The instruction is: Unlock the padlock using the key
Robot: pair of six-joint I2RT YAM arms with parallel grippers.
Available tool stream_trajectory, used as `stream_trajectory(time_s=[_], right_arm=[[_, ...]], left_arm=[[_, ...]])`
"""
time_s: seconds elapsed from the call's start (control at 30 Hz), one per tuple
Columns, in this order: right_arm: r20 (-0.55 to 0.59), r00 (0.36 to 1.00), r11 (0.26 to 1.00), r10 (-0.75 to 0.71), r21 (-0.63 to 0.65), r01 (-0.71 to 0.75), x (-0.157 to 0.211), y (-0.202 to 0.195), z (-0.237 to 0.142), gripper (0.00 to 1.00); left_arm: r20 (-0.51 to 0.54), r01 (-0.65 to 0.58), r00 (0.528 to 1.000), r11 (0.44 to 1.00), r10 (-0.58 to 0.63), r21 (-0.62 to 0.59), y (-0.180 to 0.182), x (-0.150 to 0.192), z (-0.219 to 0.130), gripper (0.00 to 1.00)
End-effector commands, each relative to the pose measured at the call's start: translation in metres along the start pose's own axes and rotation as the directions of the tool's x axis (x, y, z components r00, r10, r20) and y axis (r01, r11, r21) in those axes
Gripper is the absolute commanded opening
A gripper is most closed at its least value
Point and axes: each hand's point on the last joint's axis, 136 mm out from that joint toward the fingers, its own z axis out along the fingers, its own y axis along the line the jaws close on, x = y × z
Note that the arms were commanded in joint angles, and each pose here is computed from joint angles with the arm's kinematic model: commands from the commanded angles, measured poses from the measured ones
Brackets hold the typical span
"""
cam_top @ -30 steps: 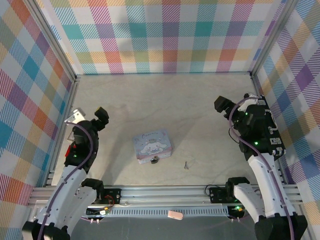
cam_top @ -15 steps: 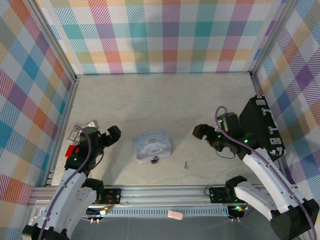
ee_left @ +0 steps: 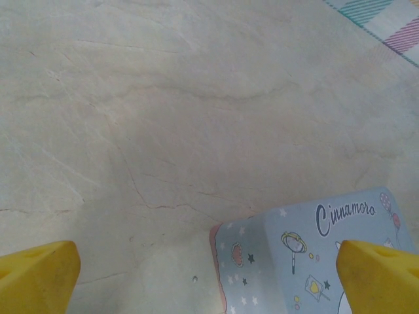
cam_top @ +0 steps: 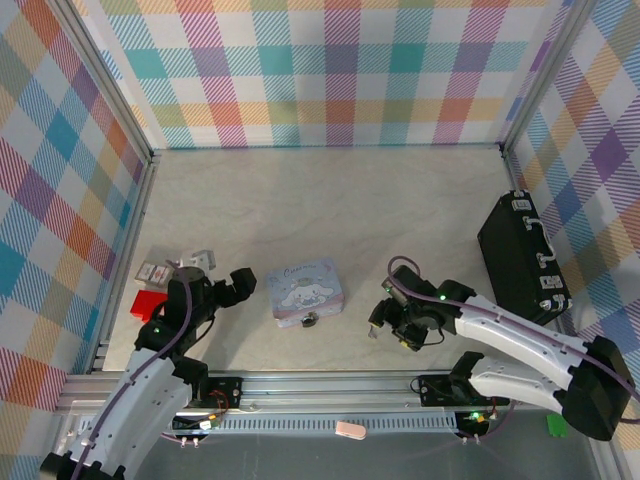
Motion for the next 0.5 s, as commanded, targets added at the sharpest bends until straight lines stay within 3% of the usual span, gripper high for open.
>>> stream_trajectory(time_s=[0.0,0.47], right_arm=[[0.02,0.984,0.981,0.177,0.075,-0.178,0.006,-0.009,0.012,0.69],[0.069,0.939,0.929,0.338,0.134,-0.344,0.014,0.013,0.044,0.48]], left_arm=[[0.042,-0.034,0.999,0.998,0.031,0.059,-0.009,-0.003,-0.004,1.0],[0.073,-0.042,0.997,0.995,0.035,0.093,-0.013,-0.005,-0.01,1.0]])
